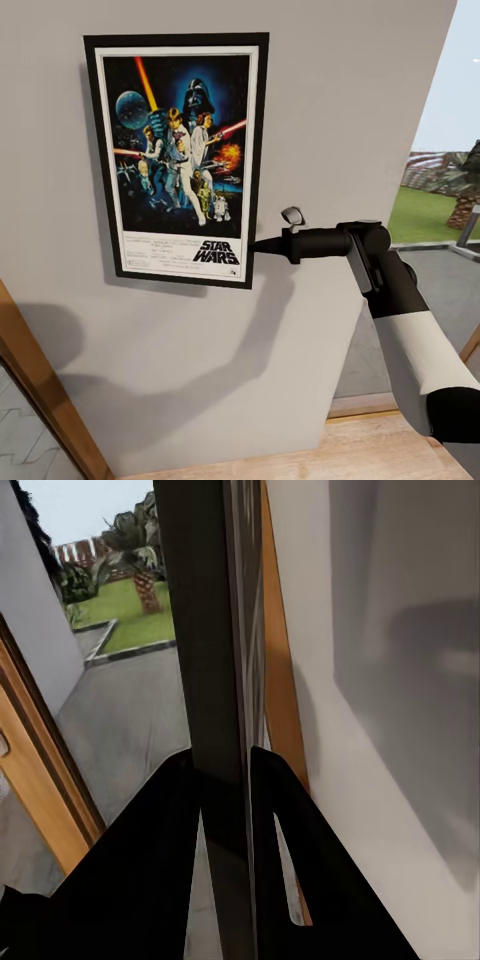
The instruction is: Pick up the poster from the kitchen countertop and hang it on one of the wall nails in the kitchen.
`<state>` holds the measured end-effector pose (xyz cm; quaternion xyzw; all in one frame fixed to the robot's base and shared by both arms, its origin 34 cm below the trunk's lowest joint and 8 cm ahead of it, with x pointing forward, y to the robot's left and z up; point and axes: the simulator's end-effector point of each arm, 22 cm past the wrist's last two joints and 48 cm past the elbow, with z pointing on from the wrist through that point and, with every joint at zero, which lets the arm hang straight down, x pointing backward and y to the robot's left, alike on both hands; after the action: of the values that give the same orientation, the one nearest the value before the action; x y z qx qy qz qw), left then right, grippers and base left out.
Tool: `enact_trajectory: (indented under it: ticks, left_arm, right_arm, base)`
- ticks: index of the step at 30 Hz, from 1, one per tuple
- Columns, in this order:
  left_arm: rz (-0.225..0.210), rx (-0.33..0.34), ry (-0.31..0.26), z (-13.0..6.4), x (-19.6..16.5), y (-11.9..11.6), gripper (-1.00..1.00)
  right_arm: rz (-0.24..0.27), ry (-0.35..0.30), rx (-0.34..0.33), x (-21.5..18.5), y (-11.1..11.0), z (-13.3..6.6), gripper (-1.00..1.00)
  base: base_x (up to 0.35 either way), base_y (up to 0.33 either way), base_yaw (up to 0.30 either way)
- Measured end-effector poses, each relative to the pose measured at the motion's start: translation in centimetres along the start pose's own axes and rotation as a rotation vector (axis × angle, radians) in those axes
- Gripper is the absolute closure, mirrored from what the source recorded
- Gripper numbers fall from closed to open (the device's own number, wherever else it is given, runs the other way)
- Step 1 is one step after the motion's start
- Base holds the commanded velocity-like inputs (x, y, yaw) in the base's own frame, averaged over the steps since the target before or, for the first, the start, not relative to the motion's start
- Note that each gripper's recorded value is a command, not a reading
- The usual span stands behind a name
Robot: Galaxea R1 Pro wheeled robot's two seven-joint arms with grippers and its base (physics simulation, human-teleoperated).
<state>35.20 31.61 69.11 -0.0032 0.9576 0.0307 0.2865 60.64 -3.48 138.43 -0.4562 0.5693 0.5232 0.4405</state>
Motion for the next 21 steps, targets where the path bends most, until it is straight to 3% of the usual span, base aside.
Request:
enact_trajectory:
  ticks: [21]
  left_arm:
    - [0.0,0.0,0.0,0.0,-0.01,0.0,-1.0]
  right_arm:
    - [0.0,0.0,-0.001,0.11,0.02,0.04,1.0]
  base:
    - [0.0,-0.001,0.0]
